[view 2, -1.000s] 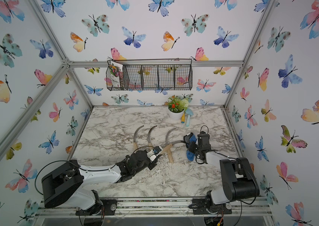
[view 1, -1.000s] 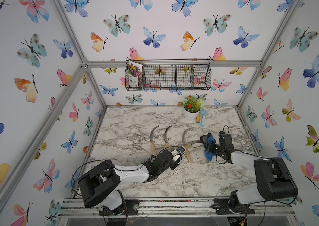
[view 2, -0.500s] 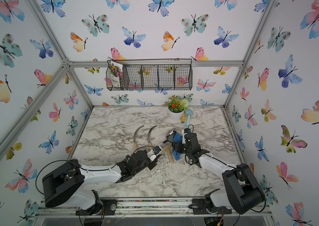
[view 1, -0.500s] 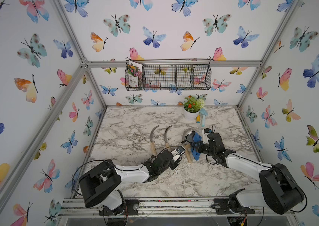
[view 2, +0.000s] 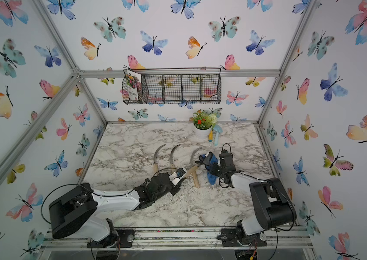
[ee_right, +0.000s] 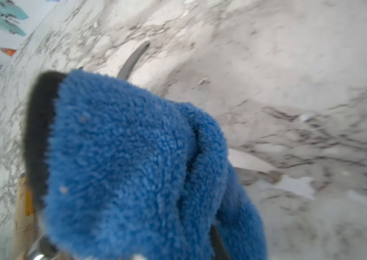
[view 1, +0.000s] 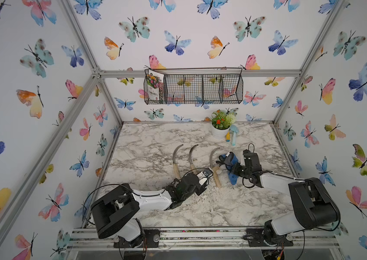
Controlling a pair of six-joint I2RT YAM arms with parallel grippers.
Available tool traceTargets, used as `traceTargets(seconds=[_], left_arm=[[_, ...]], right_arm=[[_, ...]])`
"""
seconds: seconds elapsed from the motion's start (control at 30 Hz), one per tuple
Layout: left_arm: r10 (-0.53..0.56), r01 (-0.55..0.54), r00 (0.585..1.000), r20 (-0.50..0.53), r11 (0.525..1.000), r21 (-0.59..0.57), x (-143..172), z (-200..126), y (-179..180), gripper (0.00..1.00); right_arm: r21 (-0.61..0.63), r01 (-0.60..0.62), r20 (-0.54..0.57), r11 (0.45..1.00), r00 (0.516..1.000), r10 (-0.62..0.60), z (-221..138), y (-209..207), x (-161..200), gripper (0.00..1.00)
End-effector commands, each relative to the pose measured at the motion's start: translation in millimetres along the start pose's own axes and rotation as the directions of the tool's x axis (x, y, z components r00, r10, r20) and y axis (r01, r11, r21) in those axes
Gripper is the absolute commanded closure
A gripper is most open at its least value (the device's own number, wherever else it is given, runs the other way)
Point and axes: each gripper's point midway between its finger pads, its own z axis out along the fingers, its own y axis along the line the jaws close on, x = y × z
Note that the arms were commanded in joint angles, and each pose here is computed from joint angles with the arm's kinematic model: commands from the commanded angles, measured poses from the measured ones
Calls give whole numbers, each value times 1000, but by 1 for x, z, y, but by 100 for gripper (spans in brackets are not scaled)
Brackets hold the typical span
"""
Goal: Wipe small sickles with rags
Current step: Wipe the small sickle.
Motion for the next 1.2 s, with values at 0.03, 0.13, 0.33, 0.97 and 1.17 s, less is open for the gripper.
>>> traceTargets(seconds=[0.03, 0.13, 0.33, 0.97, 1.17], left_arm=[[4, -4, 1000, 30, 1000, -4, -11, -2, 1, 100], [4, -4, 1000, 29, 1000, -2, -12, -1, 0, 100], [4, -4, 1000, 29, 1000, 2, -12, -1, 0, 100], [3, -3, 1000, 27, 1000, 3, -11, -1, -1, 100], [-2, 2, 999, 32, 1000, -5, -12, -2, 1, 100]], right_arm=[[75, -45, -35, 996, 998, 48, 5, -37, 11, 98], [-9, -27, -44, 1000, 999, 26, 5, -20, 8, 98], [-85, 32, -22, 996, 999, -34, -4, 16, 2, 98], [-172, 238, 3, 956, 970, -242, -17, 113, 26, 98], [-75, 168, -46, 983, 984, -172, 7, 64, 14, 98]])
